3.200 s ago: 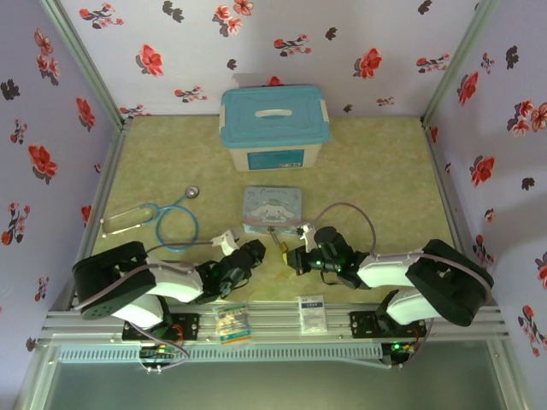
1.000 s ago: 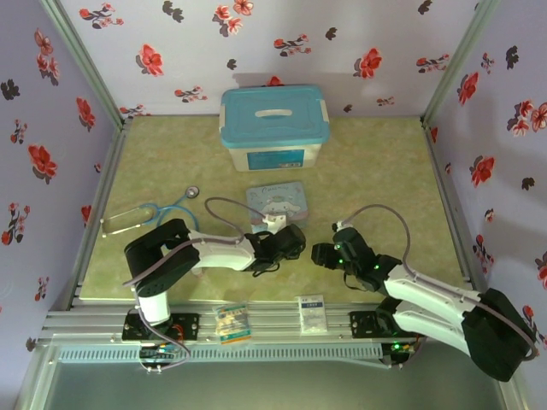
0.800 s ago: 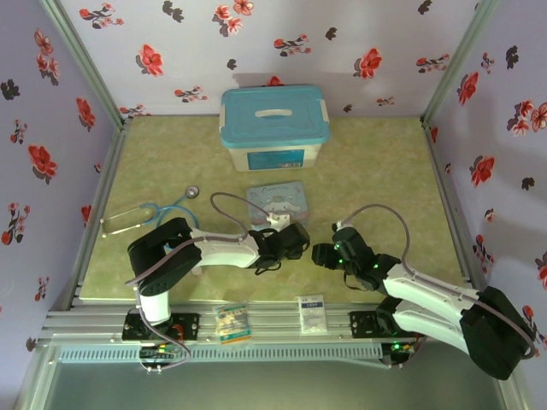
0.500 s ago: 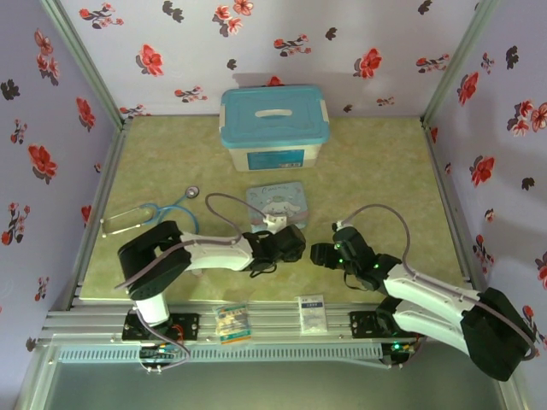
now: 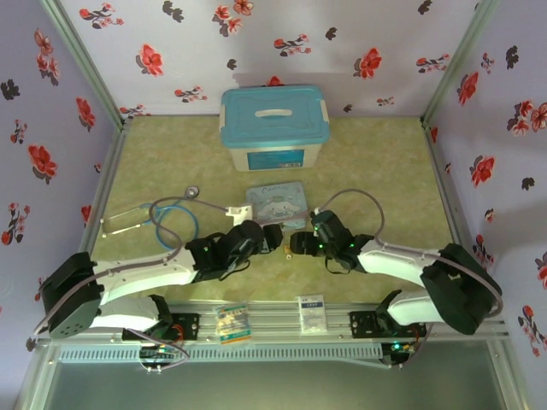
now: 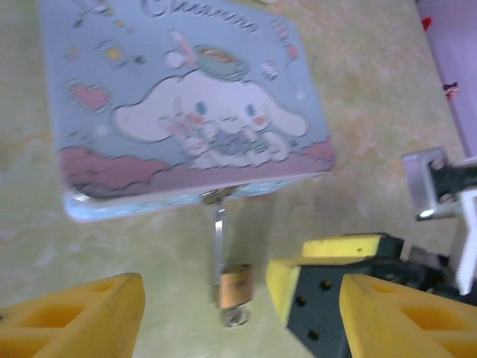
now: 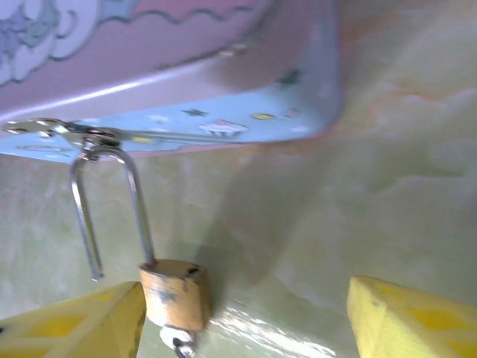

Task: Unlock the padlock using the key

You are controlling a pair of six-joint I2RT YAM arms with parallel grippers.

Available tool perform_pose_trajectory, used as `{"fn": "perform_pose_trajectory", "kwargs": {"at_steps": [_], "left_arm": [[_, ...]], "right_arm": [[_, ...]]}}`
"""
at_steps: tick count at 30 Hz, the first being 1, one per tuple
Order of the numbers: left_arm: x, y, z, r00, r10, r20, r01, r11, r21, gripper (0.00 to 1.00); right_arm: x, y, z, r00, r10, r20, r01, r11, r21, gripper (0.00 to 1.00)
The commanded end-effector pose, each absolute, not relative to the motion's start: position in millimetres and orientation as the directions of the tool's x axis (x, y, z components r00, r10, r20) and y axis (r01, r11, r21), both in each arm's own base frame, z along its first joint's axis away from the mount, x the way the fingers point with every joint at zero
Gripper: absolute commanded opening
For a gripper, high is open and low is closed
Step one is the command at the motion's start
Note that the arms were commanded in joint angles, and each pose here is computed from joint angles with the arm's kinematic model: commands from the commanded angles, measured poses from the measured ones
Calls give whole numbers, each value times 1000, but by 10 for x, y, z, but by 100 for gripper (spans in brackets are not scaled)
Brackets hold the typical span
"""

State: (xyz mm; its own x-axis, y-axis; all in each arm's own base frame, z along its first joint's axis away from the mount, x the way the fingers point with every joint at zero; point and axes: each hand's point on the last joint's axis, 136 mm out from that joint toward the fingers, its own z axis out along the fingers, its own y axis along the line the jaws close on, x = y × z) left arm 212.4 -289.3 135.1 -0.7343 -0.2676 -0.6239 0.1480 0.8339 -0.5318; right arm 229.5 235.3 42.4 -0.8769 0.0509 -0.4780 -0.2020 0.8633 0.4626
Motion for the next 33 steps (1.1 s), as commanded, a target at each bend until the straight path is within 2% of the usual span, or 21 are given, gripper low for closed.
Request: {"fn": "perform_pose_trajectory", "kwargs": {"at_steps": [1,3,8,15,23,33], "left_arm": [[2157,-2774,1304,-713,-317,-625,125,820,-558,70],[2138,-2747,1237,-722,-322,-613,115,817,-565,69],[2108,-2709,1149,-728,-336,-597,102,808,-580,69],[2112,-2687,1106,-723,-361,-589,92,794,-601,69],[2120,-2676,1092,-720,-365,-590,90,794,-601,69],[2110,-2643,1039,-723,-375,-581,75,792,-606,69]], "right_arm": [[2404,2611,582,-858,40,-513,-270,814,515,71],[2407,2678,536,-869,30,-494,-271,806,527,69],[2440,2691,381,-875,3,-483,-270,827,494,56],[2492,2788,442,-851,-23,-525,-329,803,497,55],[2467,2849,312,-856,-87,-510,-354,818,454,44],[2421,2837,207,-861,-76,-503,-345,814,468,33]]}}
